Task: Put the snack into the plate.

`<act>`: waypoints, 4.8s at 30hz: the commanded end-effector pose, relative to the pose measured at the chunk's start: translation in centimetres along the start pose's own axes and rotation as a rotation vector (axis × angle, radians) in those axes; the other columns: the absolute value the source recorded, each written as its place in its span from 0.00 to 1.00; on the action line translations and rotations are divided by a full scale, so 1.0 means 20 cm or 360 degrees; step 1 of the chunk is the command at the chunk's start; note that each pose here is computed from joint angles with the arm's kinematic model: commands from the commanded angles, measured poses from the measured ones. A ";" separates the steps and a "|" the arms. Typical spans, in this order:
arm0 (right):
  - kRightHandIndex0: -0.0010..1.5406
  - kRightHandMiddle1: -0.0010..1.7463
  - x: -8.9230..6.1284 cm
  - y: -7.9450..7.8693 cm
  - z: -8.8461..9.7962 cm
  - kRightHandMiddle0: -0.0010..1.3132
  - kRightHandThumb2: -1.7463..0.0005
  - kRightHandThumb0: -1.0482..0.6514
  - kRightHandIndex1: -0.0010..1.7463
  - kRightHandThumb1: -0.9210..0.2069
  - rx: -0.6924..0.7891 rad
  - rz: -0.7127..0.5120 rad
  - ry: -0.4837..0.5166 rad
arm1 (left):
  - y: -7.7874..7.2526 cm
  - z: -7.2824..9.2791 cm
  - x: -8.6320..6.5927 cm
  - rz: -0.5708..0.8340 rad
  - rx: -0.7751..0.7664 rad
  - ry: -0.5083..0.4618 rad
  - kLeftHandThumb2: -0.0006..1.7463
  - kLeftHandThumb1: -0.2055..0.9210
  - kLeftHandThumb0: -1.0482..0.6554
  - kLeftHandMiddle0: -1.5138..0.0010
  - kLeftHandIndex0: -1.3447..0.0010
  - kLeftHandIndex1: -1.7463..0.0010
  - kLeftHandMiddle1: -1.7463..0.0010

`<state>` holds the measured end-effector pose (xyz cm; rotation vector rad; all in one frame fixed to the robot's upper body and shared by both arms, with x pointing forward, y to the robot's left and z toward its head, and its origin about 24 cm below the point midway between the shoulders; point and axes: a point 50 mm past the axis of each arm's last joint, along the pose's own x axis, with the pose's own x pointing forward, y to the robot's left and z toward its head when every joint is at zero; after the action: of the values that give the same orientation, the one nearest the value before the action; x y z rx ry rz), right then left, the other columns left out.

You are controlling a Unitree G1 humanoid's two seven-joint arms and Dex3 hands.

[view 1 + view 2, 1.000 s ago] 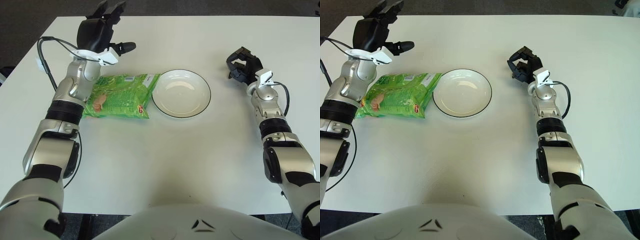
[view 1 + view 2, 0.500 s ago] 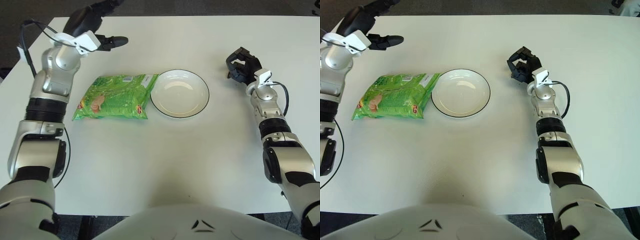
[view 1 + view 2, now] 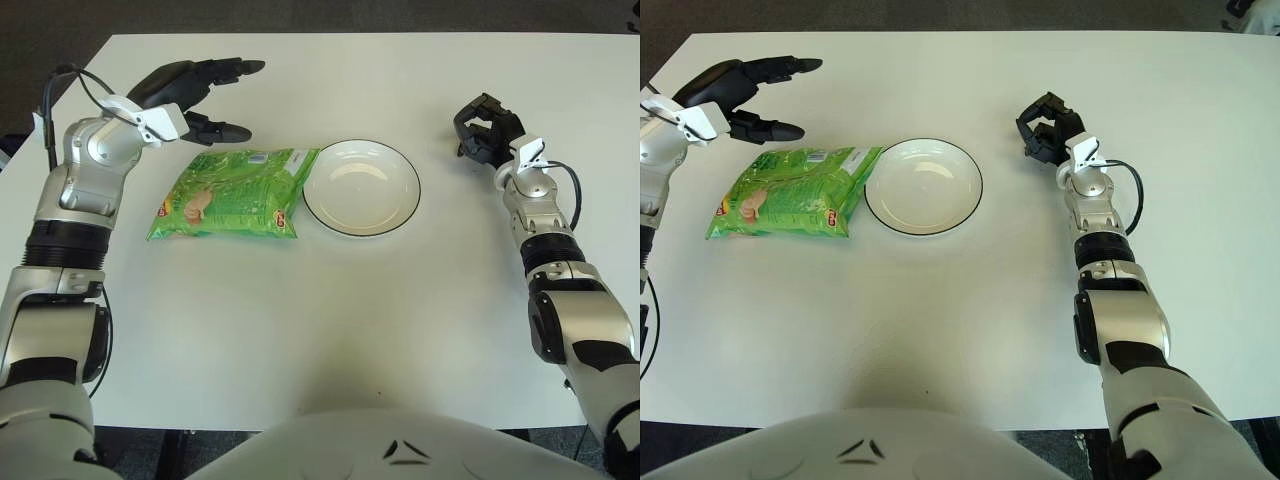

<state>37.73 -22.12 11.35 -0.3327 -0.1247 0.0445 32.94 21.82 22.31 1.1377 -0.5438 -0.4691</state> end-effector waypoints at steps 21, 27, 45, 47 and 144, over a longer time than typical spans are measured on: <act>0.46 0.96 -0.11 0.05 -0.25 0.28 0.62 0.40 0.97 0.14 -0.0039 0.0089 0.0384 | -0.06 -0.03 -0.01 -0.0500 0.0087 -0.0176 0.19 1.00 0.10 0.76 0.69 0.99 1.00; 0.47 0.96 -0.11 0.05 -0.25 0.28 0.62 0.40 0.97 0.14 -0.0040 0.0089 0.0389 | -0.10 -0.04 -0.02 -0.0669 0.0082 -0.0135 0.22 1.00 0.07 0.77 0.72 1.00 1.00; 0.47 0.97 -0.11 0.05 -0.26 0.28 0.59 0.39 0.98 0.16 -0.0040 0.0084 0.0392 | -0.09 -0.04 -0.04 -0.0911 -0.0064 -0.0056 0.24 1.00 0.01 0.81 0.76 1.00 1.00; 0.47 0.97 -0.11 0.04 -0.26 0.28 0.59 0.39 0.98 0.17 -0.0040 0.0083 0.0392 | -0.08 -0.04 -0.05 -0.0932 -0.0074 -0.0044 0.23 1.00 0.01 0.81 0.76 1.00 1.00; 0.47 0.96 -0.12 0.03 -0.26 0.28 0.61 0.40 0.98 0.15 -0.0082 0.0132 0.0431 | -0.34 -0.24 -0.09 -0.0137 0.0037 0.0109 0.58 0.67 0.38 0.55 0.68 0.00 0.00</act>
<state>37.85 -23.10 11.38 -0.3755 -0.0768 0.0431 34.13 24.69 15.47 1.2140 -0.4693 -0.4390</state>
